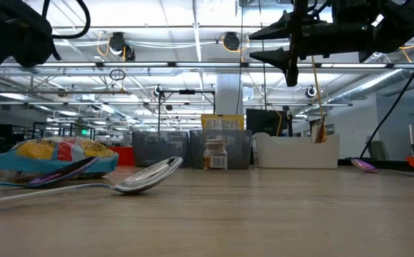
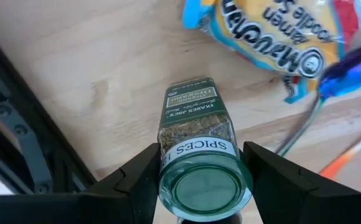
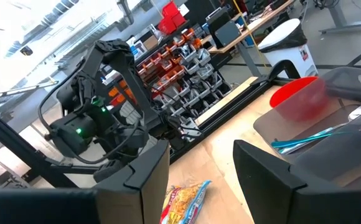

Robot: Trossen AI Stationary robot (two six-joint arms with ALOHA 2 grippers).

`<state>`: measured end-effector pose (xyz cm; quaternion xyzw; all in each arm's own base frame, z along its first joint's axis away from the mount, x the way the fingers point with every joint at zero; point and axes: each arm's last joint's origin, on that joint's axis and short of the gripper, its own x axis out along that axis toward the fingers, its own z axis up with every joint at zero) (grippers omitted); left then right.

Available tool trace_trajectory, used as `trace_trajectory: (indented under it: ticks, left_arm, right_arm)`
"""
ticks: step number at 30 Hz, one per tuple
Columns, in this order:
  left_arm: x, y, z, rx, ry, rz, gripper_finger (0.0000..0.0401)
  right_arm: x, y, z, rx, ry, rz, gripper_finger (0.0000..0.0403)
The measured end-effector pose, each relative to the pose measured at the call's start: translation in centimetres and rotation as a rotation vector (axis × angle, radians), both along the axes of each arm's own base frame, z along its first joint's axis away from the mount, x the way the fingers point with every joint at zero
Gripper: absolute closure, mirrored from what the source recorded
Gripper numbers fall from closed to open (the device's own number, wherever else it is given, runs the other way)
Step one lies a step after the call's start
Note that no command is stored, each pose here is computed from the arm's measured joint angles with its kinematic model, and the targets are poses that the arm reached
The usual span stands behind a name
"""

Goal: Pick & Place Food Item
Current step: Put the green seasoning bottle into the white bin

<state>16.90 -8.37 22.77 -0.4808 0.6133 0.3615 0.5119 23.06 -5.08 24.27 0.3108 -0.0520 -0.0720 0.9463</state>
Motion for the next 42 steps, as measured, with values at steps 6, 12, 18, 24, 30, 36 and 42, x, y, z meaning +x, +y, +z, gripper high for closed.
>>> trace_trajectory:
  ticks: [6, 12, 18, 24, 30, 36, 42]
  left_arm:
    - [-0.8, 0.9, 0.6, 0.008, 0.019, 0.001, 0.0190]
    - [-1.9, 1.7, 1.6, 0.000, -0.004, 0.011, 0.0190]
    - [-2.5, 2.4, 2.3, -0.001, -0.054, 0.011, 0.0190]
    - [-2.8, 3.0, 2.7, -0.009, -0.093, -0.007, 0.0190]
    - [-3.1, 3.7, 3.0, -0.019, -0.104, -0.025, 0.0190]
    - [-2.9, 4.8, 5.1, 0.024, -0.162, -0.077, 0.0190]
    - [-2.4, 6.5, 8.0, 0.087, -0.227, -0.124, 0.0190]
  right_arm:
    - [0.0, 0.0, 0.0, 0.000, 0.000, 0.000, 0.0232]
    - [0.0, 0.0, 0.0, 0.000, 0.000, 0.000, 0.0232]
    - [0.0, 0.0, 0.0, 0.000, 0.000, 0.000, 0.0232]
    - [0.0, 0.0, 0.0, 0.000, -0.001, 0.000, 0.0232]
    - [0.0, 0.0, 0.0, 0.000, -0.001, 0.000, 0.0232]
    - [0.0, 0.0, 0.0, -0.017, 0.002, 0.002, 0.0232]
    - [0.1, 0.3, -0.3, -0.092, 0.054, 0.100, 0.0232]
